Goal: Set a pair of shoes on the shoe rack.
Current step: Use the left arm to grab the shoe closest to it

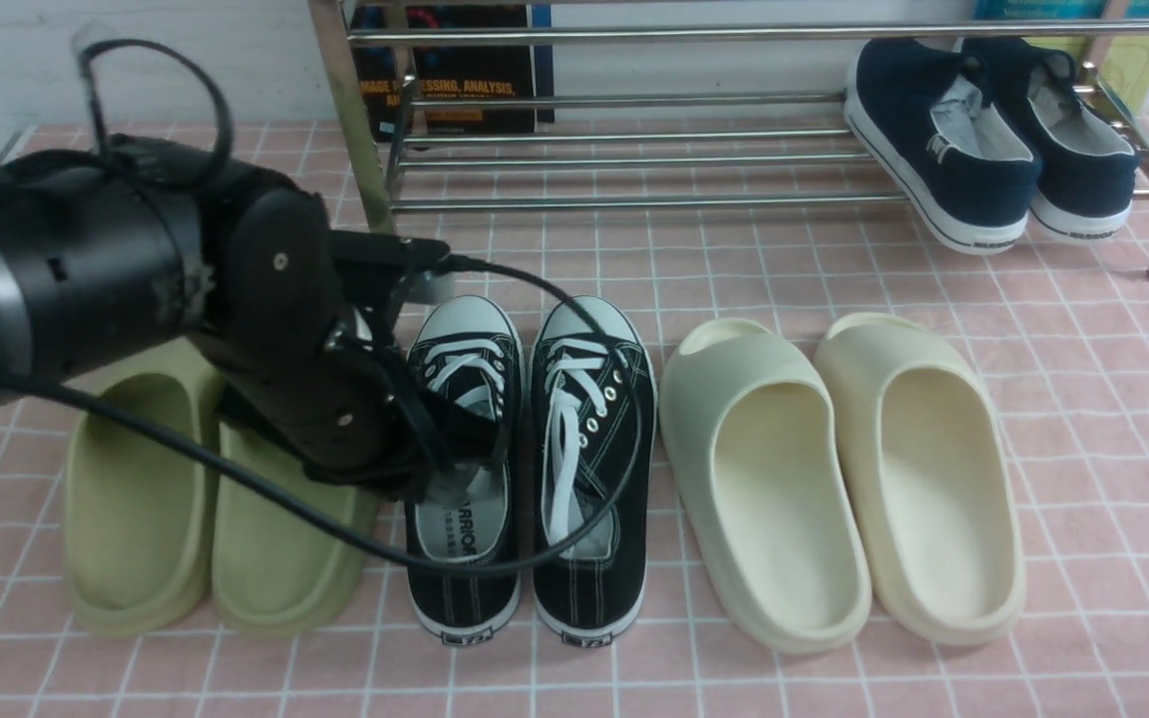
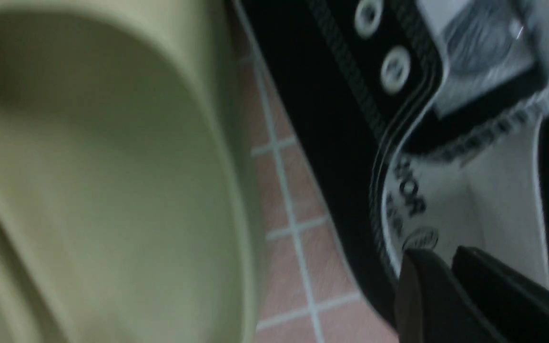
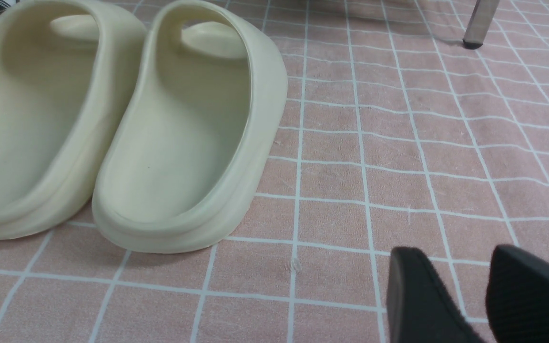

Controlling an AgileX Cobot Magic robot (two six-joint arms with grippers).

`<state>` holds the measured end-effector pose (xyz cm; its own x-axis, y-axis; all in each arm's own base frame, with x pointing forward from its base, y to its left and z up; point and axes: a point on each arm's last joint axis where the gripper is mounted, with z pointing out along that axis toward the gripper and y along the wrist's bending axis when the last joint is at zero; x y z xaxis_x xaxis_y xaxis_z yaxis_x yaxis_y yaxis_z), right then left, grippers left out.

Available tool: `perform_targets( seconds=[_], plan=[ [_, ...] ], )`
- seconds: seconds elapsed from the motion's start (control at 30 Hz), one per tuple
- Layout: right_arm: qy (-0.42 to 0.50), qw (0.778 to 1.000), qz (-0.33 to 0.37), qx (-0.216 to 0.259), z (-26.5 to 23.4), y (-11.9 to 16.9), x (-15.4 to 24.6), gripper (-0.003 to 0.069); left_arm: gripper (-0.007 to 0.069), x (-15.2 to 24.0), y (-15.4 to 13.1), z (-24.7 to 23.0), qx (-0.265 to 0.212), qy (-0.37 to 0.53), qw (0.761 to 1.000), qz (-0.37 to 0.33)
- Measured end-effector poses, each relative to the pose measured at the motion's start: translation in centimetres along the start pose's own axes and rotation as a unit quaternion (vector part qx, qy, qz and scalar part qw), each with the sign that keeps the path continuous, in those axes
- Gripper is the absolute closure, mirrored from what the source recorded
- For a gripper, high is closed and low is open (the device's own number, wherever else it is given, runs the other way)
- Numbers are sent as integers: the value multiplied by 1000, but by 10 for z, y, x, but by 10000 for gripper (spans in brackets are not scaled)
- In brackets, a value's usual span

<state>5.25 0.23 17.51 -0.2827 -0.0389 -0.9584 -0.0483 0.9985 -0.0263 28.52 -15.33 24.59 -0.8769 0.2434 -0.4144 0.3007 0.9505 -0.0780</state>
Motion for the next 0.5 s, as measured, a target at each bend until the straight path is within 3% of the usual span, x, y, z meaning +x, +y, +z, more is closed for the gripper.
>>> perform_targets(
  seconds=[0.13,0.27,0.37,0.5],
  plan=[
    [0,1000,0,0,0,0,0,421,322,-7,-2,13,4,-20,1000,-12],
    [0,1000,0,0,0,0,0,421,207,-6,-1,26,-2,-6,1000,-10],
    [0,1000,0,0,0,0,0,421,181,-5,-1,36,-7,7,1000,-7],
    [0,1000,0,0,0,0,0,421,230,-3,0,49,-14,21,1000,-3]
  ],
)
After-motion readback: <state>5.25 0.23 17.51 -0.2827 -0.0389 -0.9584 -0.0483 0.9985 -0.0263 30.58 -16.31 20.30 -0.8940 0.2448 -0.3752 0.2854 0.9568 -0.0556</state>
